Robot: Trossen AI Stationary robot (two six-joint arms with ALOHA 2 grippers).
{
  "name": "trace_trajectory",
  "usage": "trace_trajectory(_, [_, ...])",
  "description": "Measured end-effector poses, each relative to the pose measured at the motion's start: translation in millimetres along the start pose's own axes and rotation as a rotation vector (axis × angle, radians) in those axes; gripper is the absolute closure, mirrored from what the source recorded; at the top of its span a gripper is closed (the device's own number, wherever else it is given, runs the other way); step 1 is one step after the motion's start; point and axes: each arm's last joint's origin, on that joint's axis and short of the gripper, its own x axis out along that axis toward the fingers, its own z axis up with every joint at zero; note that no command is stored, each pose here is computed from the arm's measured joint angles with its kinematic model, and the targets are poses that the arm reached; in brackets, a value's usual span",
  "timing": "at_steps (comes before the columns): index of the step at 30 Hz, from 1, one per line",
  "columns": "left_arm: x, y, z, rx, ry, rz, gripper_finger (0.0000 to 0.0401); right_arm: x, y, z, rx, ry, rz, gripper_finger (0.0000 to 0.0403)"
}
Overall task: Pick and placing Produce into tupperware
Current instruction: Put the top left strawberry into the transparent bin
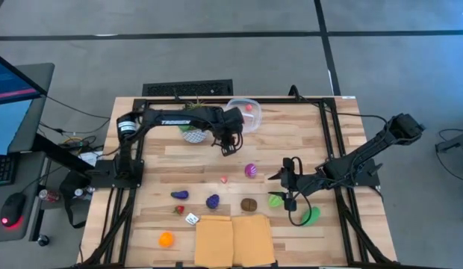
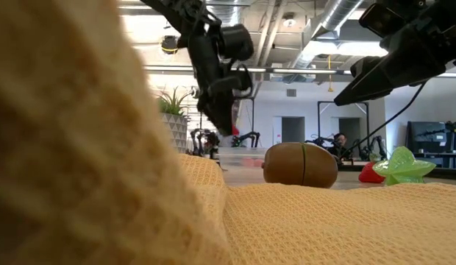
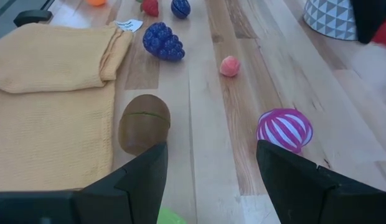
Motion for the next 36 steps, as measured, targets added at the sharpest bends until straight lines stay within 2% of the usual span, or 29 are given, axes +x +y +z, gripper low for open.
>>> trace_trajectory(6, [-18.3, 6.1, 6.8, 0.009, -0.095, 0.058, 0.0266, 0.0, 0.0, 0.2, 0.001, -0.002, 0.0, 0.0133])
trace_trajectory(20, [-20.1, 41.6, 21.9, -0.007, -0.278, 0.098, 0.0266, 0.0, 0.0, 0.3, 0.001, -0.003, 0.0, 0.0133])
trace_trajectory(28, [-21.9, 67.2, 23.4, -0.041, -0.341, 0.06, 0.0266, 0.0, 0.0, 0.3, 0.001, -0.003, 0.0, 0.0133])
trace_trajectory(36, [-23.6, 76.1, 25.8, -0.046, -0.389, 0.035, 0.0266, 0.0, -0.1, 0.3, 0.0, -0.003, -0.001, 0.0133])
